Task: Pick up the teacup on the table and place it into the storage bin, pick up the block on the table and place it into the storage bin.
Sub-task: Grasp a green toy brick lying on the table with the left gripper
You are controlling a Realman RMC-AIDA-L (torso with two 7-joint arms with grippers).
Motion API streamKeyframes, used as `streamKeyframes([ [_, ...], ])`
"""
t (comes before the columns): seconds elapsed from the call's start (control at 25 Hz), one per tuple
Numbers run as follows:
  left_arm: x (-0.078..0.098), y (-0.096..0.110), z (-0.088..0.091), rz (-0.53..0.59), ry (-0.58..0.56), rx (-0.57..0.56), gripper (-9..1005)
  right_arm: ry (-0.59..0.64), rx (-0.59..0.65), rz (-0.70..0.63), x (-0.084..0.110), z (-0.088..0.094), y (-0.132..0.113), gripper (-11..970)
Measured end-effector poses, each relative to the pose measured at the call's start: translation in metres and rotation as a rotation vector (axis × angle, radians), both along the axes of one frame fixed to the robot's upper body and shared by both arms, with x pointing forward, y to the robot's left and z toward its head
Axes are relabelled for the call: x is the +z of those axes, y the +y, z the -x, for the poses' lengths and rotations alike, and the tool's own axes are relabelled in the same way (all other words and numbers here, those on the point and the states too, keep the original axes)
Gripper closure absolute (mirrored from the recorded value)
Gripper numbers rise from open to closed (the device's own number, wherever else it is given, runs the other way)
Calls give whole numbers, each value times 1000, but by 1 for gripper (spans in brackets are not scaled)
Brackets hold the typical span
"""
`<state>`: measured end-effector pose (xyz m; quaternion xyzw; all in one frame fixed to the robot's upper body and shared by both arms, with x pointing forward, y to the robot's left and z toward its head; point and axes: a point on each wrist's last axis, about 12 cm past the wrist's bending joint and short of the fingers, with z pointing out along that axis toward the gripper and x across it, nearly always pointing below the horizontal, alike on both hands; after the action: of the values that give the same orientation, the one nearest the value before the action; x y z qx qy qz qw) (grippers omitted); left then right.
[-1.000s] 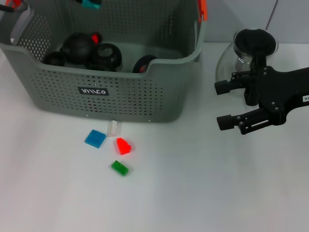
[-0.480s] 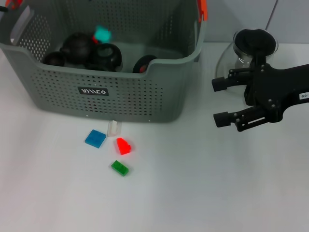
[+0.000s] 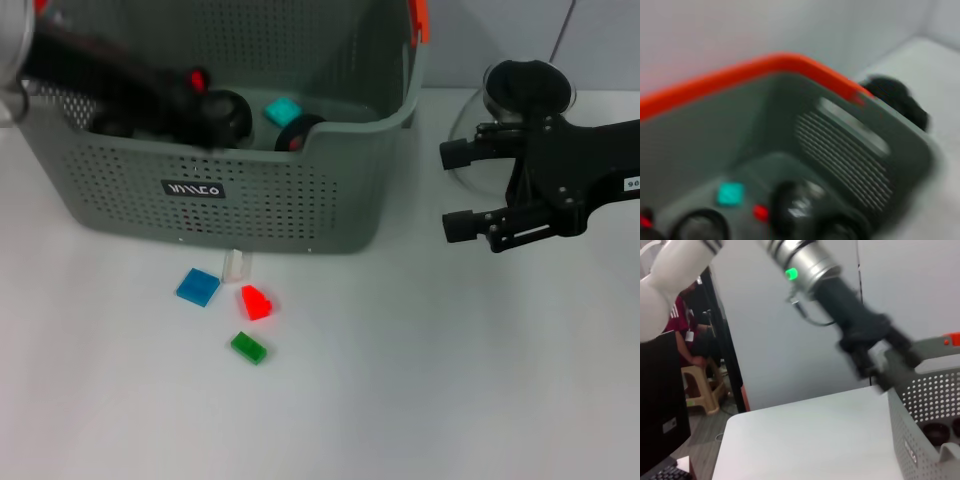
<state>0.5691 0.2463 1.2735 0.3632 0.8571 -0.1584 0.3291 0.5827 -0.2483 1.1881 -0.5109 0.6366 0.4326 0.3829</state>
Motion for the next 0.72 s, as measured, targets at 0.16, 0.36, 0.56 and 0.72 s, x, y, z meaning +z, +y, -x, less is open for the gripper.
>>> streamKeyframes([
  [0.16,-10,-9,28,-47,0,-63,37,2,-30,-9,-2,-2,-2,18],
  [0.36,-35,-15,50,-116,53,-177,34,7,-45,-13,-4,-3,-2,18],
  [0.56,-63,-17,48,-119,122,-239,34,15,-50,-17,-8,-5,2,18],
  [0.72,-82,-23,40,-133,166,-281,36,20,-52,-18,-9,-5,5,18],
])
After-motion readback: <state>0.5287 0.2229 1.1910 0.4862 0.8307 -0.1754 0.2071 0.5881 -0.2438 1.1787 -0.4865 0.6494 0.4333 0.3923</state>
